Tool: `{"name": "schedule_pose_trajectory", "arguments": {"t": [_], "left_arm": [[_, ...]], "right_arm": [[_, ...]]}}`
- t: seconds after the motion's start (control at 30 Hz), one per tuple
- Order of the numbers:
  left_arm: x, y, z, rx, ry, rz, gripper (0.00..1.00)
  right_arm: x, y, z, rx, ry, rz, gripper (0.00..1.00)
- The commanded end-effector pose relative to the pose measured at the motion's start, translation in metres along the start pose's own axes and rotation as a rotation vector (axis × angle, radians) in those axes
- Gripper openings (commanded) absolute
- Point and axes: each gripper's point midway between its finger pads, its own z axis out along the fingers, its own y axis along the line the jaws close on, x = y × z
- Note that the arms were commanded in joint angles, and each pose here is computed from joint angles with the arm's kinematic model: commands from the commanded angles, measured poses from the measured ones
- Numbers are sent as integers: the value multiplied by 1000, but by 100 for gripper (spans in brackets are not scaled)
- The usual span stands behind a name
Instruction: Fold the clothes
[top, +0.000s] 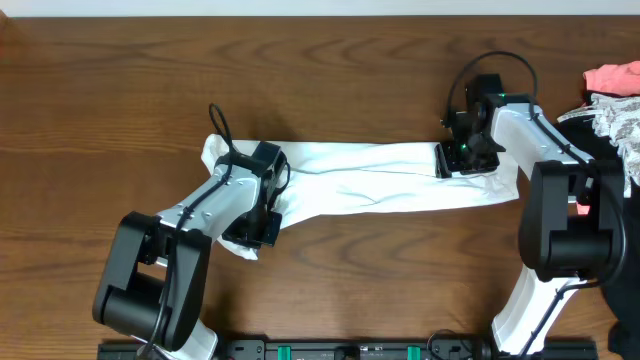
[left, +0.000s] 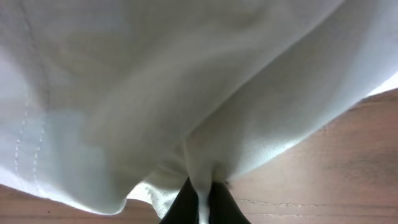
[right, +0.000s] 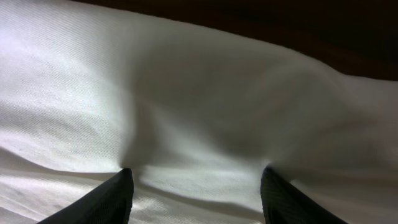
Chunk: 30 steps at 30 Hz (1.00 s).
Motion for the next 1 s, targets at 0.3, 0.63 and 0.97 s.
{"name": "schedule_pose_trajectory", "arguments": {"t": [0.3,0.63,0.97], "left_arm": [[-37,0,-45,4,-165,1,6],[-39,19,-46,-105,-180,-8,6],[-46,27,-49,-148,-210,-18,6]], "right_arm": [[10,-6,8,29,36,8,64],[10,-6,8,29,36,8,64],[10,-6,8,29,35,8,64]]}}
